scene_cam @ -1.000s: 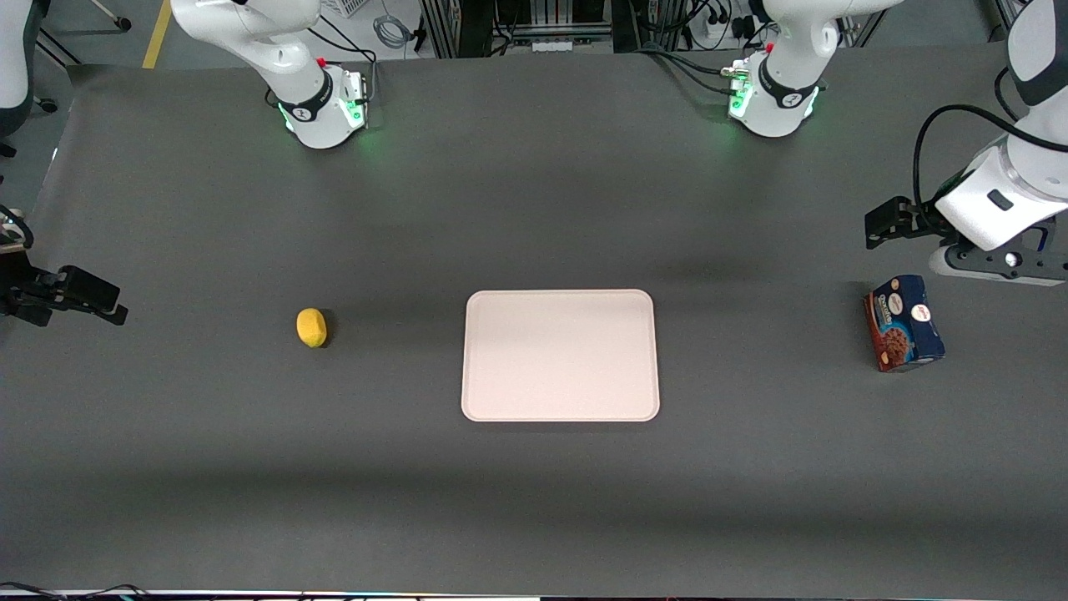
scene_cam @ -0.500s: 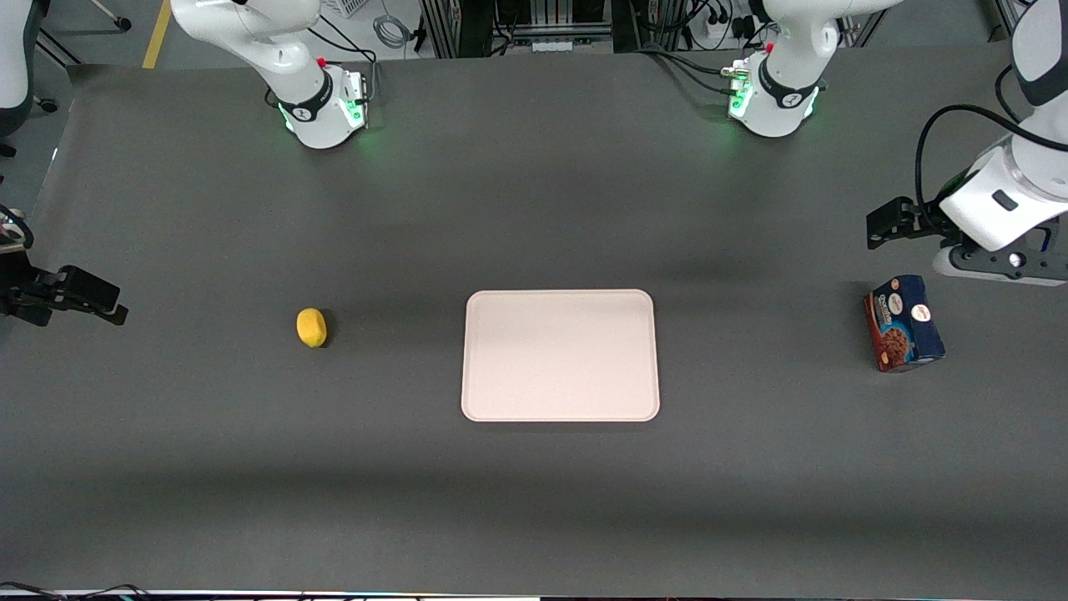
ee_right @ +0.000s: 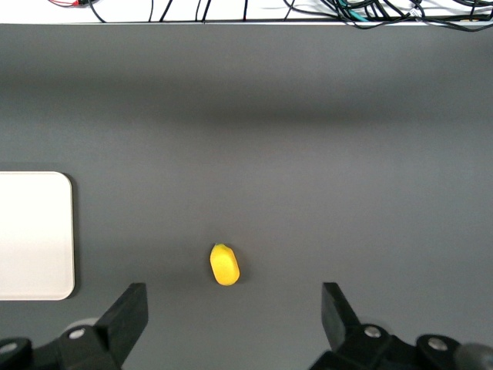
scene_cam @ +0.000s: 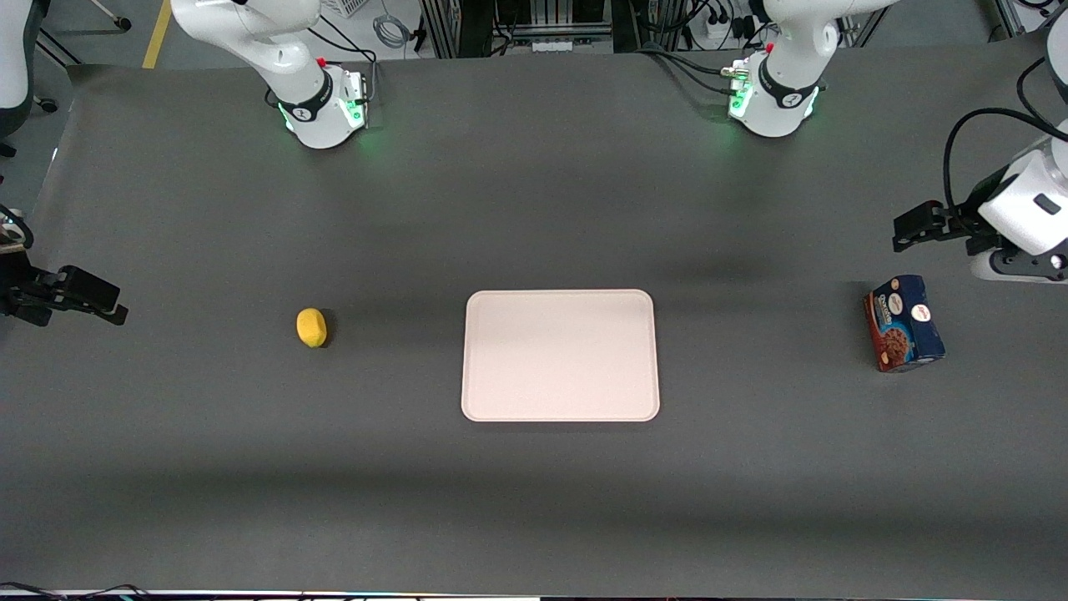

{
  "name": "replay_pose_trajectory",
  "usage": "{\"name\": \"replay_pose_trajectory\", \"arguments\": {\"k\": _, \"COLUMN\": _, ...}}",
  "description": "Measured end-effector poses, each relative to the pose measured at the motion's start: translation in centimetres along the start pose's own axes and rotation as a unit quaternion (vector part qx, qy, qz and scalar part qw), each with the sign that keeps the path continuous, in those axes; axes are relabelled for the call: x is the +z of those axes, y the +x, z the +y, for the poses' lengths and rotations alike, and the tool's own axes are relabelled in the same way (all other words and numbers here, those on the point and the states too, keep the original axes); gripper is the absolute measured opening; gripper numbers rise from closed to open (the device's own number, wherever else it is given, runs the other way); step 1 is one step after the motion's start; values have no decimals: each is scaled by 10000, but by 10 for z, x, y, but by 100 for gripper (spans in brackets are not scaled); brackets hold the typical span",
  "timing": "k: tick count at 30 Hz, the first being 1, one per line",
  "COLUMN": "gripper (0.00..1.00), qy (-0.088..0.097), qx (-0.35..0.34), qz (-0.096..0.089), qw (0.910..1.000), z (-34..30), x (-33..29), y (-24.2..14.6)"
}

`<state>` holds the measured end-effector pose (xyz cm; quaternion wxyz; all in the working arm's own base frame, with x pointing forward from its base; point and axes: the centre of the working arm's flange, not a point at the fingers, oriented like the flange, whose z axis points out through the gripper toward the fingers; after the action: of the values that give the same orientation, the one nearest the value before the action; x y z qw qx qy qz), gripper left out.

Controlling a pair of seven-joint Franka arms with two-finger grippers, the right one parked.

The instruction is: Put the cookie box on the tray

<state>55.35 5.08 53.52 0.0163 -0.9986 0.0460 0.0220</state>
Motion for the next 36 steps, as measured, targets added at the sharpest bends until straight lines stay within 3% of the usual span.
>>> {"name": "replay_pose_trajectory", "arguments": {"k": 8, "gripper": 100, "qy": 82, "qx": 102, "qz": 190, "qw": 9997, "z": -59, "x": 80, "y": -12}}
{"name": "replay_pose_trajectory", "arguments": {"k": 15, "gripper": 100, "qy": 105, "qx": 71, "qz": 342, "qw": 9993, "z": -61, "x": 144, "y": -29}}
{"name": "replay_pose_trajectory", "arguments": {"k": 20, "gripper": 100, "qy": 160, "qx": 68, "qz": 570, "qw": 9982, "z": -59, "x": 168, "y": -36}}
{"name": "replay_pose_trajectory", "arguments": {"k": 27, "gripper": 100, "qy": 113, "qx": 28, "qz": 610, "qw": 9981, "z": -59, "x": 188, "y": -41}}
{"name": "replay_pose_trajectory", "arguments": {"k": 32, "gripper": 100, "qy": 141, "qx": 157, "qz": 787, "qw": 9967, "z": -67, "x": 206, "y": -36}}
{"name": "replay_pose_trajectory", "arguments": {"k": 36, "gripper": 100, "qy": 15, "qx": 57, "qz": 802, "qw": 9968, "z": -72, "x": 229, "y": -33}}
